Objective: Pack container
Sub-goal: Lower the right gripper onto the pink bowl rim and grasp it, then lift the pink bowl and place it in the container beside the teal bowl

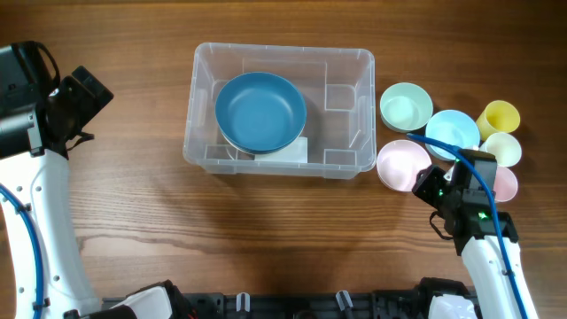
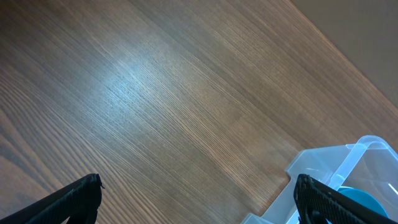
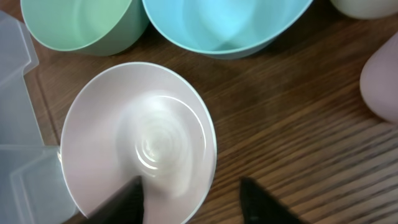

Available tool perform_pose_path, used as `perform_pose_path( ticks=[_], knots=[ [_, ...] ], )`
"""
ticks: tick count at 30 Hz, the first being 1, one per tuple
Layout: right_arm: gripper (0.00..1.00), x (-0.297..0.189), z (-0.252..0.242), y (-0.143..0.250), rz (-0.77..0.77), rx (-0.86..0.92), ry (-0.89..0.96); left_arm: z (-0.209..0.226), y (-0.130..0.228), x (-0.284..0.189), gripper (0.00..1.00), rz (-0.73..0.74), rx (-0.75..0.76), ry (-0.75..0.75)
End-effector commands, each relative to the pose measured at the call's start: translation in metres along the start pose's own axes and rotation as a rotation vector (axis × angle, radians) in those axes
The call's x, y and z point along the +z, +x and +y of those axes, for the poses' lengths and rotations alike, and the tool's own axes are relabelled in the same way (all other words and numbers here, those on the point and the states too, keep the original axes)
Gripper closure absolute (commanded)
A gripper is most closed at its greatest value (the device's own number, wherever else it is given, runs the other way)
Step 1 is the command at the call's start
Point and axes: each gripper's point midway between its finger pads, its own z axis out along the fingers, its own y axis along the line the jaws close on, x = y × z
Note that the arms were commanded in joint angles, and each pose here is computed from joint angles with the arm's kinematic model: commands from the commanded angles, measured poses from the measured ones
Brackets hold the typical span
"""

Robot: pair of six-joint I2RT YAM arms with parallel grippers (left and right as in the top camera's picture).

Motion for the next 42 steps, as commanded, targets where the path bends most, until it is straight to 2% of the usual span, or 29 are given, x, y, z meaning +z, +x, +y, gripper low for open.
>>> perform_pose_path(
  ticks=[1,8,17,18,22,24,30,32,42],
  knots=[
    [0.44,-0.002,0.002,-0.009,-0.026,-0.008,0.007,0.000,-0.005,-0.006,0.00,-0.019,-0.015,0.008],
    [0.45,0.022,0.000,-0.005,0.023,0.025,0.027,0.000,-0.005,-0.006,0.00,-0.019,-0.015,0.008],
    [0.55,0.053,-0.006,0.008,0.100,0.027,0.065,0.000,-0.005,-0.006,0.00,-0.019,-0.015,0.008],
    [0.58,0.054,-0.007,0.009,0.104,0.027,0.067,0.000,-0.005,-0.006,0.00,-0.019,-0.015,0.008],
    [0.80,0.058,-0.001,0.009,0.110,0.028,0.037,0.000,-0.005,-0.006,0.00,-0.019,-0.015,0.008],
    [0.86,0.058,-0.001,0.008,0.107,0.028,0.035,0.000,-0.005,-0.006,0.00,-0.019,-0.015,0.008],
    [0.91,0.057,-0.001,0.007,0.105,0.027,0.035,0.000,-0.005,-0.006,0.00,-0.019,-0.015,0.008],
    [0.95,0.055,0.000,0.007,0.105,0.025,0.034,0.000,-0.005,-0.006,0.00,-0.019,-0.015,0.008],
    [0.96,0.024,0.007,-0.006,0.031,-0.005,-0.003,0.000,-0.005,-0.006,0.00,-0.019,-0.015,0.008]
  ],
)
